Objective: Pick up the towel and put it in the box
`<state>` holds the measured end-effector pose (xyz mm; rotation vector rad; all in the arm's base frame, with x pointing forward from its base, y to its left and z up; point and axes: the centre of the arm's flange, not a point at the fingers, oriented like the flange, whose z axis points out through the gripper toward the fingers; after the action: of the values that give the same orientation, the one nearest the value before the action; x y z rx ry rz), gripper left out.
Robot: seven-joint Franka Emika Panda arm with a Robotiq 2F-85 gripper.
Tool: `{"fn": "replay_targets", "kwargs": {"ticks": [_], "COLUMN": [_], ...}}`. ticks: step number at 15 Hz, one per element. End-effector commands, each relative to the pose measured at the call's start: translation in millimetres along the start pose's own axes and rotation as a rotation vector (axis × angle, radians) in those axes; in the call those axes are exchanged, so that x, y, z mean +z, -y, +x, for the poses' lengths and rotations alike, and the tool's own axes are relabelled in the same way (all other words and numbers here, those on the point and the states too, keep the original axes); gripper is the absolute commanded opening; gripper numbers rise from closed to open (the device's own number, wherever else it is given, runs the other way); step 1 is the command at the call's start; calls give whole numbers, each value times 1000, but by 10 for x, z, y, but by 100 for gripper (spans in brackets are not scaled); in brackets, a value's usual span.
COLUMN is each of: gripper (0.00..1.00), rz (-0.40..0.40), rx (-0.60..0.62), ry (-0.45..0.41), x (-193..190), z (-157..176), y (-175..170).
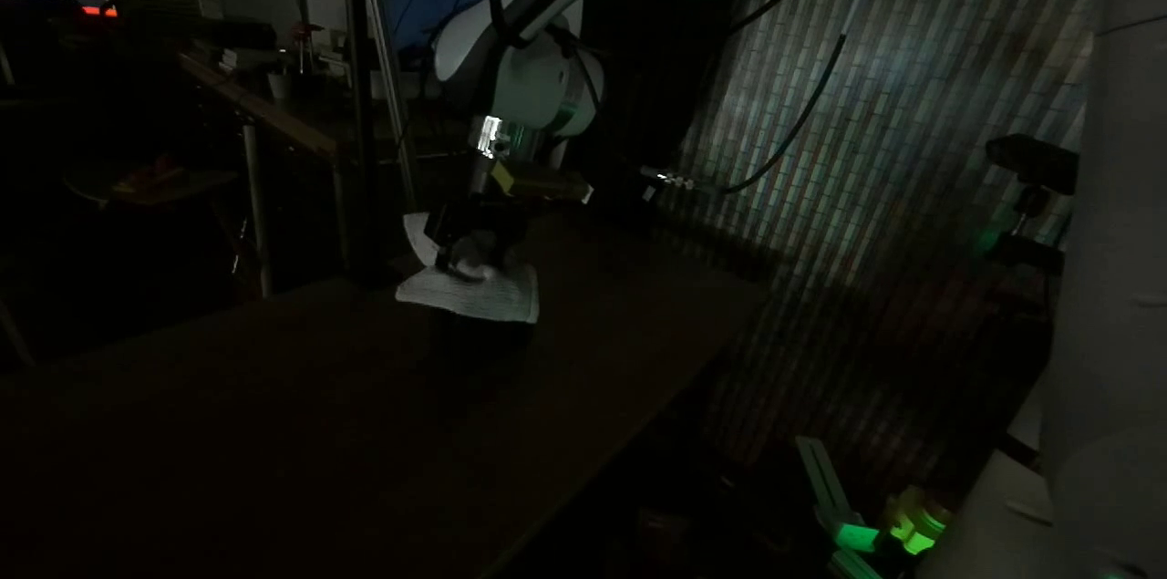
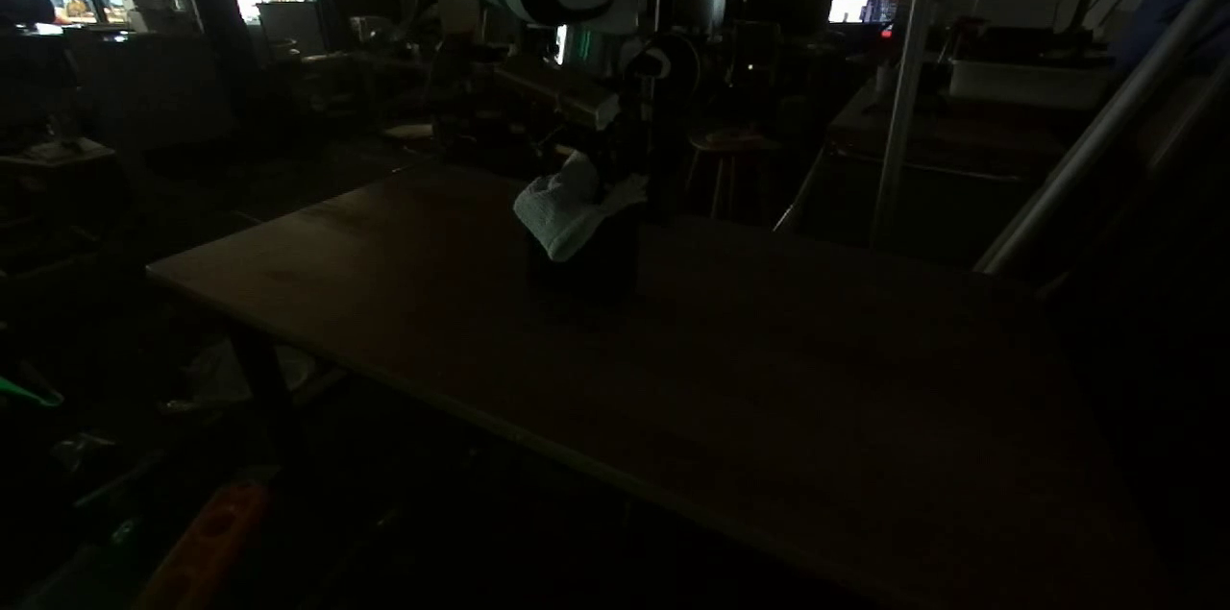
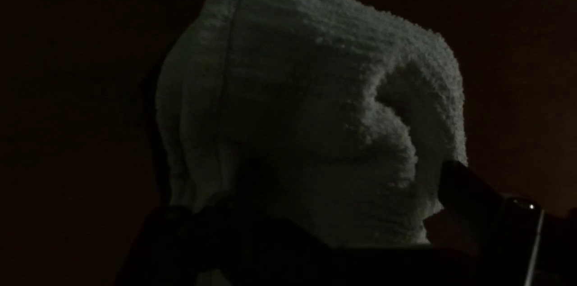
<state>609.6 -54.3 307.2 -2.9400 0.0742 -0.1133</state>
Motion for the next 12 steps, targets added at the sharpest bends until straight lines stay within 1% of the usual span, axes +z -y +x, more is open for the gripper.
{"fn": "replay_targets", "kwargs": {"ticks": [1, 6, 7, 8, 9, 10, 11, 12], "gripper": [100, 100, 96, 75, 71, 63, 53, 46], "rz": [-23, -57, -66, -76, -89, -102, -113, -123], "rx": [-46, -100, -113, -126, -140, -154, -169, -179], "ry": [-32, -49, -51, -53, -50, -48, -43, -40], "x": [-230, -390, -414, -439, -458, -475, -488, -502], "z": [34, 72, 78, 81, 85, 89, 88, 86], "y": [79, 213, 237, 263, 286, 308, 332, 349]}}
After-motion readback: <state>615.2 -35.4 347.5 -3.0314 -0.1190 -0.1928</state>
